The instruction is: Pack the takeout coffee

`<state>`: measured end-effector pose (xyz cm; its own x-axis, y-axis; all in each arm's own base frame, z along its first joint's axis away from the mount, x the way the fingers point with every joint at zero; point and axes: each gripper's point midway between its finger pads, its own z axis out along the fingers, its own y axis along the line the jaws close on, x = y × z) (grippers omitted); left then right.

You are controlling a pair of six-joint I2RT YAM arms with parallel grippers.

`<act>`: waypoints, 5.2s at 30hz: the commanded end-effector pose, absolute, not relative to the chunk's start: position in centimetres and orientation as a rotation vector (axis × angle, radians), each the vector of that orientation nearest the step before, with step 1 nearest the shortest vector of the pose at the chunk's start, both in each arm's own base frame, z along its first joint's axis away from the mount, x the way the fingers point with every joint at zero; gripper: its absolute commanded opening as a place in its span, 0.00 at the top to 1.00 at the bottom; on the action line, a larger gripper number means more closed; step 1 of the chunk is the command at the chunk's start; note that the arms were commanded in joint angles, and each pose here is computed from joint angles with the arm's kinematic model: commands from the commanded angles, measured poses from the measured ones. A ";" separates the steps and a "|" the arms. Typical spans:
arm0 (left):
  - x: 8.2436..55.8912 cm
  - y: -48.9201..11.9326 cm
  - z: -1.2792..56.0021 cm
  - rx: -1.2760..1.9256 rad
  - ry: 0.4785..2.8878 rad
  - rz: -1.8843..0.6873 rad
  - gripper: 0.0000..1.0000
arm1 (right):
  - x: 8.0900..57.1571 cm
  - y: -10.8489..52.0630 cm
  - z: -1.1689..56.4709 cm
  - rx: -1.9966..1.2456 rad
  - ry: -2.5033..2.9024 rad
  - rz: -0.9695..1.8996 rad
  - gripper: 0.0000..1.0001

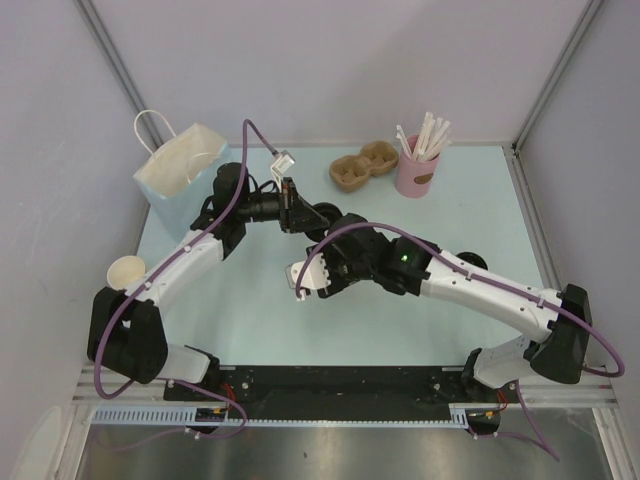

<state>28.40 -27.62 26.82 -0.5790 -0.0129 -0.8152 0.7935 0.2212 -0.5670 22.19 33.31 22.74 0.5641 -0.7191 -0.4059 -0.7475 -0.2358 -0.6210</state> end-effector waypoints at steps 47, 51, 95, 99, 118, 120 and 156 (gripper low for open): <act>27.5 -27.8 27.7 0.790 1.737 -1.455 0.77 | 26.3 34.2 25.7 -1.827 1.193 -0.097 0.64; 27.4 -27.8 27.8 0.792 1.733 -1.460 0.77 | 26.8 33.8 25.8 -1.822 1.200 -0.129 0.72; 32.9 -20.2 31.2 0.816 1.681 -0.793 0.01 | 23.0 28.1 25.2 -1.787 1.431 0.408 1.00; 32.0 -19.2 30.2 0.845 1.647 -0.700 0.00 | 23.9 27.5 24.0 -1.723 1.545 0.505 1.00; 27.2 -18.2 22.0 1.070 1.574 -0.633 0.01 | 25.6 27.5 17.5 -1.732 1.846 0.564 1.00; 27.0 -18.0 21.8 1.079 1.574 -0.619 0.01 | 25.3 27.8 17.6 -1.738 1.850 0.575 1.00; 26.0 -18.5 21.1 1.117 1.550 -0.671 0.01 | 27.0 28.0 14.2 -1.742 2.094 0.506 1.00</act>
<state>26.23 -18.27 20.19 -0.0721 0.3152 -0.9463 0.8962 0.4370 0.0773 26.86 27.87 14.66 -0.1637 -0.8419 -0.5141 -0.9859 0.1573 0.0565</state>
